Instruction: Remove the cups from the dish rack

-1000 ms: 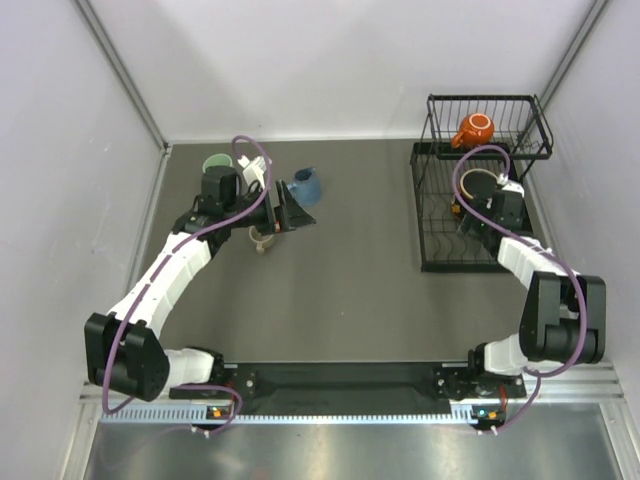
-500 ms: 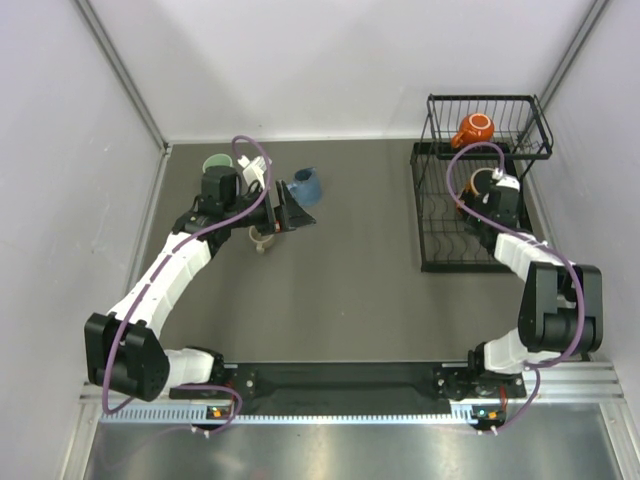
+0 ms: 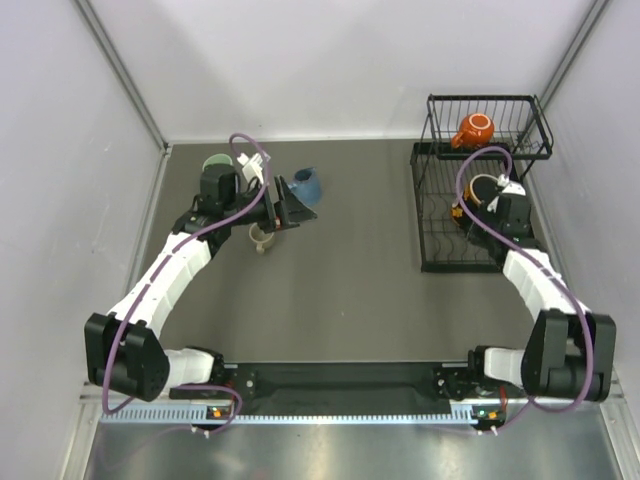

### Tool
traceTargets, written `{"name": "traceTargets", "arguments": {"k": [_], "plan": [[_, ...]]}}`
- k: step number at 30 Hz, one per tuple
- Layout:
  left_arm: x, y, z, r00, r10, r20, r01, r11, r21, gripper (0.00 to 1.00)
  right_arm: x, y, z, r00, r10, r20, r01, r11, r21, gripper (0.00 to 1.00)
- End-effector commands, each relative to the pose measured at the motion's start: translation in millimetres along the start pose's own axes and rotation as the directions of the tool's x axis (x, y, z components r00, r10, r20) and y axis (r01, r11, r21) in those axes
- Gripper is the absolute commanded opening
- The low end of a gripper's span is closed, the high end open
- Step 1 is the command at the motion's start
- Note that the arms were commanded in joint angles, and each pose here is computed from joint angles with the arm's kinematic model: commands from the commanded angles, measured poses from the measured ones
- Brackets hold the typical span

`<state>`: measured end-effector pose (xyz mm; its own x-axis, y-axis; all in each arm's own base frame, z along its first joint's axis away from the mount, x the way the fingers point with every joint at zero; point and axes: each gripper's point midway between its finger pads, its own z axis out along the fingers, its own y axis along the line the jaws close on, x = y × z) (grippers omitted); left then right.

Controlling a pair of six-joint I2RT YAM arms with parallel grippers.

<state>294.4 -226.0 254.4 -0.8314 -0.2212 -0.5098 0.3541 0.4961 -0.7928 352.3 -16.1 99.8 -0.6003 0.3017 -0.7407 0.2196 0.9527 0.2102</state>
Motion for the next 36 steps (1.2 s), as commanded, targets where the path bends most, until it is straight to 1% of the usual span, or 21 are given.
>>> {"name": "traceTargets", "arguments": {"k": [1,6,11,12,13,14,16,17,19,20,22,23,24,26,27,29,30,32,33,35,36], "plan": [[-16,-26,-9,0.997,0.055,0.059,-0.059,0.995,0.077,0.95,-70,38,-42,0.967,0.030,0.252,0.011,0.987,-0.158,0.00],[-18,-35,-8,0.998,-0.001,0.059,-0.006,0.993,0.122,0.94,-72,54,-74,0.959,0.085,0.270,-0.017,0.969,-0.248,0.00],[-19,-54,-9,0.997,-0.059,0.052,0.045,0.970,0.238,0.93,-62,74,-95,0.968,0.125,0.218,-0.039,0.931,-0.363,0.00],[-19,-56,-9,0.997,-0.064,0.053,0.049,0.965,0.259,0.93,-62,81,-102,0.965,0.145,0.218,-0.049,0.918,-0.394,0.00],[-19,-59,-9,0.993,-0.110,0.040,0.095,0.956,0.278,0.92,-59,85,-104,0.965,0.158,0.211,-0.058,0.907,-0.416,0.00],[-21,-63,-9,0.994,-0.096,0.056,0.074,0.946,0.316,0.92,-55,92,-108,0.966,0.168,0.195,-0.063,0.889,-0.454,0.00],[-19,-68,-11,0.989,-0.143,0.036,0.121,0.928,0.353,0.91,-54,102,-117,0.960,0.206,0.191,-0.083,0.857,-0.509,0.00],[-20,-70,-11,0.990,-0.129,0.048,0.101,0.920,0.380,0.91,-52,110,-124,0.957,0.226,0.182,-0.094,0.836,-0.540,0.00],[-19,-72,-12,0.987,-0.154,0.038,0.126,0.909,0.398,0.90,-50,120,-130,0.956,0.240,0.170,-0.099,0.807,-0.582,0.00],[-18,-71,-11,0.987,-0.158,0.037,0.131,0.907,0.400,0.89,-57,127,-136,0.947,0.253,0.197,-0.082,0.786,-0.613,0.00],[-18,-69,-9,0.985,-0.168,0.034,0.141,0.906,0.399,0.87,-49,148,-150,0.944,0.284,0.167,-0.097,0.723,-0.684,0.00],[-17,-68,-8,0.984,-0.175,0.027,0.150,0.905,0.399,0.86,-60,160,-164,0.929,0.303,0.213,-0.051,0.675,-0.736,0.00],[-16,-69,-8,0.984,-0.177,0.023,0.153,0.901,0.406,0.86,-56,174,-178,0.926,0.330,0.183,-0.066,0.618,-0.784,0.00],[-16,-73,-8,0.982,-0.190,0.018,0.164,0.886,0.434,0.83,-56,186,-189,0.915,0.365,0.173,-0.067,0.559,-0.826,0.00],[-16,-73,-6,0.980,-0.199,0.010,0.174,0.880,0.442,0.82,-55,200,-202,0.913,0.374,0.163,-0.055,0.507,-0.860,0.00],[-17,-78,-7,0.977,-0.211,0.010,0.182,0.863,0.472,0.81,-57,210,-211,0.905,0.391,0.168,-0.046,0.482,-0.875,0.00],[-16,-79,-5,0.976,-0.218,0.001,0.191,0.857,0.479,0.81,-56,221,-221,0.906,0.389,0.164,-0.028,0.443,-0.896,0.00],[-17,-82,-4,0.974,-0.225,0.000,0.195,0.846,0.495,0.81,-57,232,-229,0.901,0.404,0.159,-0.022,0.409,-0.912,0.00],[-16,-82,-1,0.973,-0.230,-0.008,0.204,0.843,0.497,0.81,-52,242,-232,0.908,0.398,0.131,-0.033,0.379,-0.925,0.00],[-15,-86,-1,0.974,-0.227,-0.011,0.199,0.834,0.515,0.81,-55,252,-244,0.898,0.420,0.129,-0.017,0.326,-0.945,0.00],[-15,-86,1,0.973,-0.228,-0.014,0.202,0.830,0.520,0.81,-47,263,-245,0.909,0.406,0.094,-0.035,0.298,-0.954,0.00]]}}
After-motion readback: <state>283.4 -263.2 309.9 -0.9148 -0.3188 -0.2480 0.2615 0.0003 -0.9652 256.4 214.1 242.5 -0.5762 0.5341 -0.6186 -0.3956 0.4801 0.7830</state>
